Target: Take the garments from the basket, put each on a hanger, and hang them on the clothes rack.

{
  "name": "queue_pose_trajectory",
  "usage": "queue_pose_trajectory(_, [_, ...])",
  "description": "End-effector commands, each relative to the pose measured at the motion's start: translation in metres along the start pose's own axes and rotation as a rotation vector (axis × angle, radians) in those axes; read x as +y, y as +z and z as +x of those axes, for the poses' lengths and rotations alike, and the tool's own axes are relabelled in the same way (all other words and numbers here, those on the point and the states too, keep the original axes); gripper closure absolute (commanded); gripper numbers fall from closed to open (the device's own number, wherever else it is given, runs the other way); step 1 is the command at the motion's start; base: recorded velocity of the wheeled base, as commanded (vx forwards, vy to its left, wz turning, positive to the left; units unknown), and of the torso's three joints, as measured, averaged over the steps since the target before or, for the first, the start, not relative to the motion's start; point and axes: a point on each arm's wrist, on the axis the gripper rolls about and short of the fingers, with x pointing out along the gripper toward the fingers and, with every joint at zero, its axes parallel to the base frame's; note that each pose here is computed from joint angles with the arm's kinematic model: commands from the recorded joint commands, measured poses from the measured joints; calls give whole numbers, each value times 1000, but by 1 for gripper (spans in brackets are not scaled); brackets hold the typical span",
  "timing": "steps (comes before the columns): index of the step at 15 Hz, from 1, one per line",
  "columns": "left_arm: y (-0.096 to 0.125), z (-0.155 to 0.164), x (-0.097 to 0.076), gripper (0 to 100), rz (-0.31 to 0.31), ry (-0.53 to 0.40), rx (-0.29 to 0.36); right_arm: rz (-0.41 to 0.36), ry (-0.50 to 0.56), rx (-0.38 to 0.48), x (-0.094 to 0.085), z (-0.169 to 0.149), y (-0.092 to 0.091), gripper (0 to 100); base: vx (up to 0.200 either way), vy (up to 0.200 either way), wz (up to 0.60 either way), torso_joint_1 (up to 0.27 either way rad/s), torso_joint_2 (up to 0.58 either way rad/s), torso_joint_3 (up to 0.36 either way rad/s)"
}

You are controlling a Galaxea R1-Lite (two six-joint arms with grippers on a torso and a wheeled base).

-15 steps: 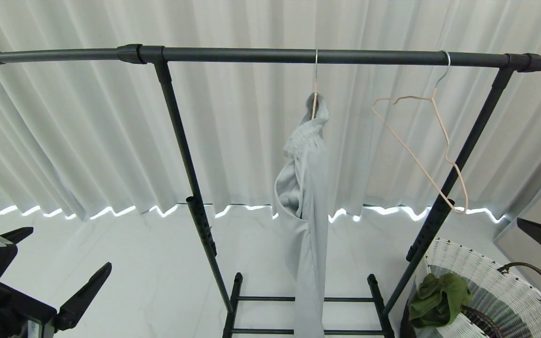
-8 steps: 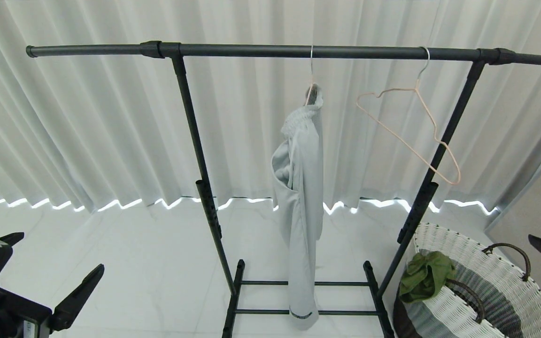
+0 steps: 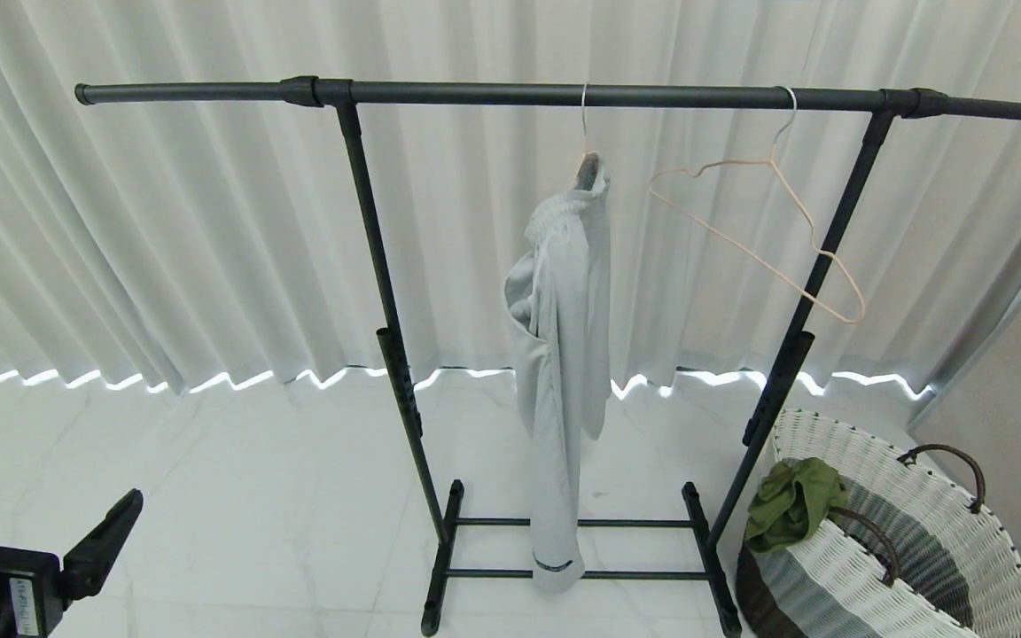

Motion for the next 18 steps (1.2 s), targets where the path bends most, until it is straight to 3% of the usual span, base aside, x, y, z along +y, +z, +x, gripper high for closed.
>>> queue_pose_trajectory(1, [-5,2,3,0,-27,45,35,-1,2,12,1,2,-1,0,0,0,0,0,0,0])
queue_pose_trajectory(5, [-16,1,0,0,-21,39,69,-22,8,25,2,5,-3,0,0,0,0,-15,31,19])
queue_pose_trajectory(11, [-26,0,-3,0,28,9,91,-34,17,52,4,9,-7,0,0,0,0,-180,426,239])
queue_pose_trajectory(13, [-29,-3,-4,0,30,8,88,-37,21,61,5,10,-9,0,0,0,0,-195,471,283])
queue_pose_trajectory(16, [-41,-15,-5,0,99,4,57,-36,17,74,5,11,-11,0,0,0,0,-185,481,290])
queue_pose_trajectory(18, [-41,-17,-5,0,100,-26,30,-35,16,78,5,11,-12,0,0,0,0,-176,464,303])
